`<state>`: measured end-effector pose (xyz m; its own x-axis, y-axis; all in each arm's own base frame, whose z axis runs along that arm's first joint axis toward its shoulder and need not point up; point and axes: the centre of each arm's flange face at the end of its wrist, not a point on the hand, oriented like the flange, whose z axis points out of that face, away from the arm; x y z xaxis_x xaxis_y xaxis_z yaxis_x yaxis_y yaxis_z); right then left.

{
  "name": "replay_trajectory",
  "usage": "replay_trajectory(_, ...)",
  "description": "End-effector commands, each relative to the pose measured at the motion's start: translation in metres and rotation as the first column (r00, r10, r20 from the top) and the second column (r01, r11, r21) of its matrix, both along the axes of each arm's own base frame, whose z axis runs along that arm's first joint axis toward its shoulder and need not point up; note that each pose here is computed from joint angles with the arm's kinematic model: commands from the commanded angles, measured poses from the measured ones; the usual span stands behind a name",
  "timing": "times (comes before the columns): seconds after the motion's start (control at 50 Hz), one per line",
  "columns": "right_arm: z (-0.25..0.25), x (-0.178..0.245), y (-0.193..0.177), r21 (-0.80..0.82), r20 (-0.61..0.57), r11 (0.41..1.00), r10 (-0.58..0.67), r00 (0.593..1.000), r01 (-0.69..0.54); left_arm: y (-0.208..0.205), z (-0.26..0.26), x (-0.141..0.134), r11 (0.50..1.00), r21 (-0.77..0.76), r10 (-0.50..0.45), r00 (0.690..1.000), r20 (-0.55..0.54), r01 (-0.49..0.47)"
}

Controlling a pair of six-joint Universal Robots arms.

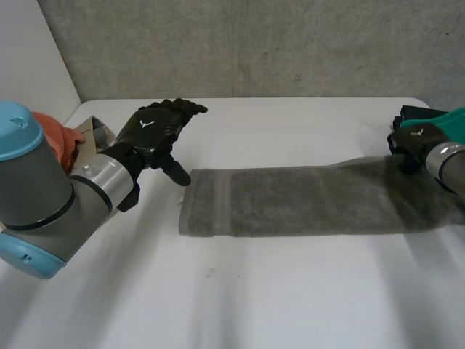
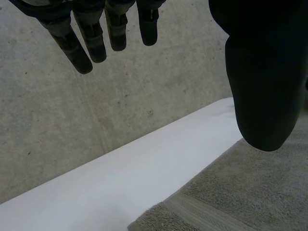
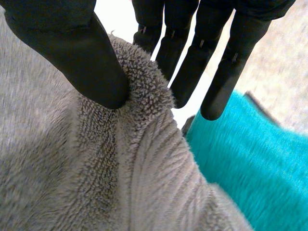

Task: Fold the laundry.

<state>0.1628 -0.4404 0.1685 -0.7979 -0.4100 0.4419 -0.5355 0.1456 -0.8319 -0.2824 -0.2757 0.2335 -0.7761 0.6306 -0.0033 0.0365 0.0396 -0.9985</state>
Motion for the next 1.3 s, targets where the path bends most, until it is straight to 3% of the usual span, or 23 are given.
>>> replay_trajectory(0.02, 0.049, 0.015, 0.018, -0.126, 0.002, 0.990, 0.068, 0.998, -0.067, -0.005, 0.002, -0.002, 1.000, -0.023, 0.000, 1.000, -0.008, -0.001)
replay_trajectory(0.2, 0.128, 0.047, 0.081, -0.238, 0.030, 0.943, 0.248, 0.968, -0.234, -0.028, -0.017, -0.017, 0.999, -0.043, 0.000, 1.000, -0.004, 0.000)
replay_trajectory(0.38, 0.194, 0.076, 0.176, -0.323, 0.053, 0.852, 0.451, 0.891, -0.412, -0.045, -0.042, -0.054, 1.000, -0.012, -0.018, 0.999, 0.039, 0.019)
replay_trajectory(0.6, 0.239, 0.075, 0.232, -0.432, 0.097, 0.789, 0.523, 0.847, -0.437, -0.024, -0.088, -0.094, 0.985, 0.136, -0.122, 0.985, 0.119, 0.105)
replay_trajectory(0.72, 0.232, 0.065, 0.201, -0.431, 0.141, 0.821, 0.470, 0.871, -0.374, -0.030, -0.082, -0.090, 0.991, 0.116, -0.080, 0.989, 0.128, 0.065)
replay_trajectory(0.8, 0.217, 0.065, 0.167, -0.429, 0.134, 0.837, 0.431, 0.892, -0.340, -0.066, -0.031, -0.062, 0.992, -0.036, 0.125, 0.989, 0.076, -0.122)
replay_trajectory(0.82, 0.213, 0.064, 0.149, -0.440, 0.125, 0.845, 0.394, 0.911, -0.305, -0.080, -0.002, -0.052, 0.973, -0.128, 0.196, 0.980, 0.030, -0.191)
replay_trajectory(0.86, 0.209, 0.063, 0.131, -0.455, 0.122, 0.853, 0.345, 0.931, -0.257, -0.090, 0.029, -0.043, 0.945, -0.217, 0.242, 0.970, -0.032, -0.243)
replay_trajectory(0.98, 0.207, 0.062, 0.070, -0.581, 0.134, 0.809, 0.198, 0.971, -0.084, -0.090, 0.129, -0.026, 0.842, -0.452, 0.211, 0.951, -0.226, -0.294)
replay_trajectory(1.04, 0.201, 0.069, 0.059, -0.611, 0.146, 0.789, 0.193, 0.970, -0.065, -0.084, 0.143, -0.025, 0.826, -0.485, 0.185, 0.950, -0.251, -0.288)
replay_trajectory(1.1, 0.185, 0.076, 0.054, -0.605, 0.161, 0.793, 0.212, 0.964, -0.073, -0.082, 0.124, -0.025, 0.853, -0.445, 0.191, 0.957, -0.216, -0.271)
replay_trajectory(1.18, 0.139, 0.083, 0.058, -0.495, 0.185, 0.861, 0.239, 0.953, -0.120, -0.079, 0.057, -0.024, 0.919, -0.313, 0.219, 0.971, -0.099, -0.240)
replay_trajectory(1.3, 0.032, 0.095, 0.079, -0.228, 0.172, 0.946, 0.273, 0.946, -0.232, -0.070, -0.059, -0.016, 0.967, -0.121, 0.234, 0.970, 0.069, -0.224)
